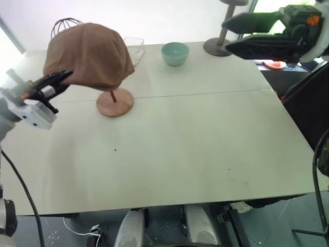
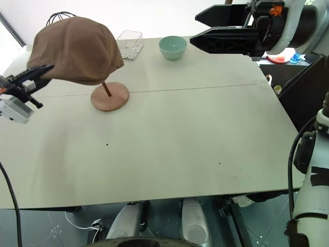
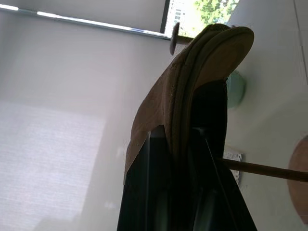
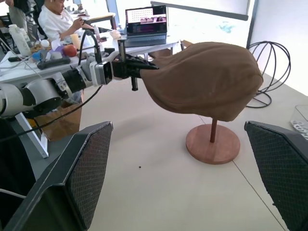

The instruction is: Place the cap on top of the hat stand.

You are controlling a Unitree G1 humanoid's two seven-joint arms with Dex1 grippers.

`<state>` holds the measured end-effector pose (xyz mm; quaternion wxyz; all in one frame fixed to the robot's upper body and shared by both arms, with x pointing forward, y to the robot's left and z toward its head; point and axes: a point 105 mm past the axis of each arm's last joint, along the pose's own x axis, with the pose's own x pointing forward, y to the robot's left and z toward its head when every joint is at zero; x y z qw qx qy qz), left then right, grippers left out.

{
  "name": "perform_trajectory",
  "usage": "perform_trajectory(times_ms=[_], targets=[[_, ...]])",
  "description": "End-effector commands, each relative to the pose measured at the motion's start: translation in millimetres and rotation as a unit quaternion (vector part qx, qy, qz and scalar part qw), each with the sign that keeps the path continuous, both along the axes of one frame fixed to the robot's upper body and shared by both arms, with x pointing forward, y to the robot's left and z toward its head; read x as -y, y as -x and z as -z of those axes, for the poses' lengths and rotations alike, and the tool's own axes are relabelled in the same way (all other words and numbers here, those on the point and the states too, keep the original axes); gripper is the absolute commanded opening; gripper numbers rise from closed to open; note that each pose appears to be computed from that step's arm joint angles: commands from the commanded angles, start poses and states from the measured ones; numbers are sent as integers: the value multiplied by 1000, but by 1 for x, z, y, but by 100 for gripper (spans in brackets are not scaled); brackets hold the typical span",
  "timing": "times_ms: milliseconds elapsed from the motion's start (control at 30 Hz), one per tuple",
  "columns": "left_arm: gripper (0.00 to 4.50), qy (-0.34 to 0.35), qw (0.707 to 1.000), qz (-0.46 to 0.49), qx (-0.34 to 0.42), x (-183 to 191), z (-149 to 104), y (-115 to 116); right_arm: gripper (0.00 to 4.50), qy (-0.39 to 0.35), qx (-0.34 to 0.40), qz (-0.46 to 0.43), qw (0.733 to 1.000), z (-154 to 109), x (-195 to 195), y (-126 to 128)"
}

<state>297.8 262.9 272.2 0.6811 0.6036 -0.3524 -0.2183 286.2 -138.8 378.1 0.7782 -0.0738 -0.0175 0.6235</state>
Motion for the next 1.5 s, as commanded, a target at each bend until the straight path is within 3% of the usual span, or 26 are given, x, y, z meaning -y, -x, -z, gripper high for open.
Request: perform_trajectory(times_ms=[33, 133, 300, 533, 700, 800, 900, 967, 1000, 1167, 1500], targets=[[42, 12, 1000, -8, 21, -6, -10, 4, 450, 1, 24, 0, 1000, -11, 1, 5], [174, 23, 999, -21, 21, -12, -13, 5, 450, 0, 24, -1, 1000, -11, 0, 4], [435, 34, 998, -50, 18, -18, -14, 11, 450, -5, 24, -5, 1000, -9, -1, -1], [444, 79, 990, -110, -36, -24, -6, 31, 450, -5, 18, -17, 1000, 1, -2, -7], [444, 136, 970, -152, -132, -22, 0, 50, 450, 9, 15, -18, 1000, 11, 0, -14], [444, 249, 926, -191, -209, -35, 5, 58, 450, 10, 15, -23, 1000, 14, 0, -17], [444, 327, 858, -188, -348, -41, 15, 71, 450, 8, 21, -33, 999, 13, -1, -18], [444, 339, 846, -161, -378, -39, 1, 81, 450, 7, 25, -36, 999, 12, 0, -19], [444, 362, 817, -165, -417, -48, -2, 86, 450, 5, 26, -35, 999, 12, 1, -20], [444, 438, 765, -165, -443, -85, -42, 103, 450, -5, 27, -24, 999, 9, 6, -31], [444, 412, 744, -131, -509, -101, -89, 127, 450, -11, 38, -12, 999, -5, 13, -42]])
